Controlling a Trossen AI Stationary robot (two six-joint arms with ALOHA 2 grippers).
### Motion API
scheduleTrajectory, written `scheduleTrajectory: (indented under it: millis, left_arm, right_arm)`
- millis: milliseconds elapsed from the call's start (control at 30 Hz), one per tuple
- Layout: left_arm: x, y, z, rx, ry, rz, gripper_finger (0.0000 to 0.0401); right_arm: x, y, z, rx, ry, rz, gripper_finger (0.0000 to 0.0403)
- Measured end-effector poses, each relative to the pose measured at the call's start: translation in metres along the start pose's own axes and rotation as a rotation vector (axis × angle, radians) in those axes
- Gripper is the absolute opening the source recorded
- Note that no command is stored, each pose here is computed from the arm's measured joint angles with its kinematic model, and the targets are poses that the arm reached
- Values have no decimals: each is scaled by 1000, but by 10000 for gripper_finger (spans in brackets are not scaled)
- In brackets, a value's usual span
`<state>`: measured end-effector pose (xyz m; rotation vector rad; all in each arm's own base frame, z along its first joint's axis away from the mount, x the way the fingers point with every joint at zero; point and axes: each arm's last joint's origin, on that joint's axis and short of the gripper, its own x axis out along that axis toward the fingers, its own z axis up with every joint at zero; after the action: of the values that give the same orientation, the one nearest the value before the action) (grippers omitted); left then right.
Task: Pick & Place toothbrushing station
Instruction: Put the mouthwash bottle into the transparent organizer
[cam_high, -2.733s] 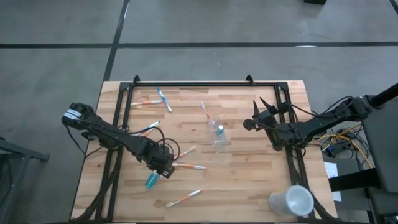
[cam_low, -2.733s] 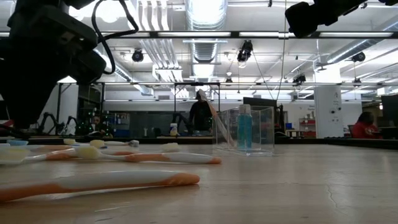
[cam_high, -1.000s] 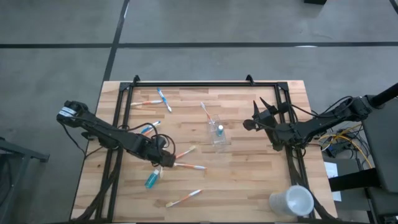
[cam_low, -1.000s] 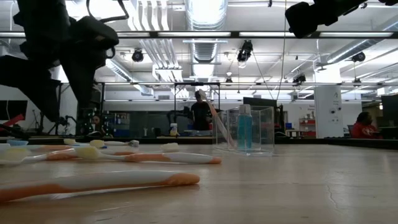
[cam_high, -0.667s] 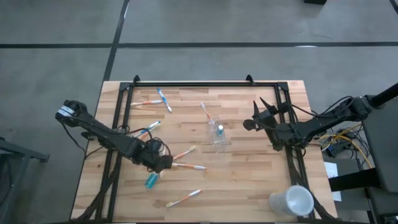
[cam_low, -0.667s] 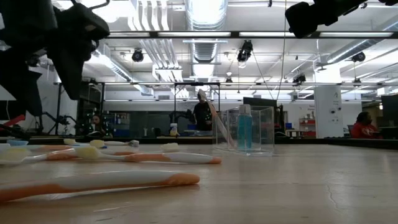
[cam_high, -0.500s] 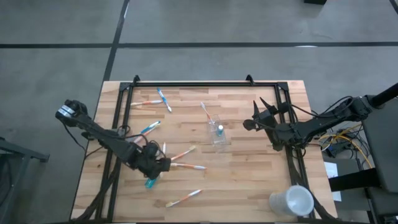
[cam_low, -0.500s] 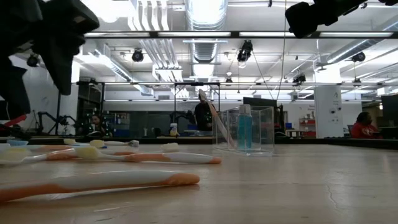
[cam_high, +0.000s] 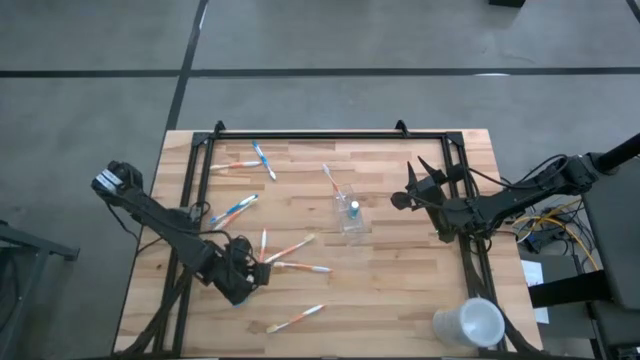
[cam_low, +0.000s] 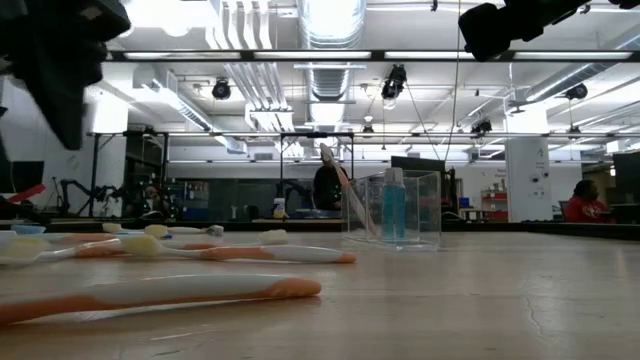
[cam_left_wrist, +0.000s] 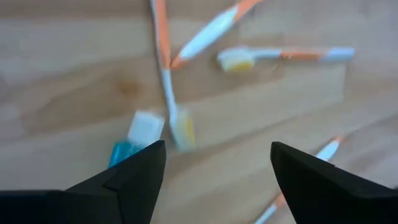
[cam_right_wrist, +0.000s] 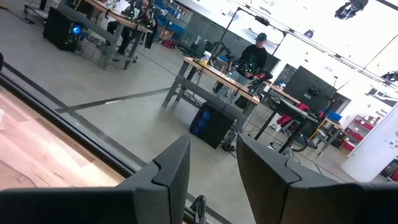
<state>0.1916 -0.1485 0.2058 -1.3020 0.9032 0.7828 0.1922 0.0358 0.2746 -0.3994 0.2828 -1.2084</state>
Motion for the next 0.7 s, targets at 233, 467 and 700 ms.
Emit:
scheduleTrajectory:
  millis: [233, 467, 700]
  left_arm:
    - [-5, 7, -17, 133, 172, 54, 293]
    - [-6, 10, -22, 258, 207, 53, 294]
    - [-4, 20, -28, 280, 204, 129, 296]
  right_arm:
    - [0, 0, 0, 0, 0, 0, 125]
    - [0, 0, 0, 0, 0, 0, 125]
    - [0, 0, 0, 0, 0, 0, 125]
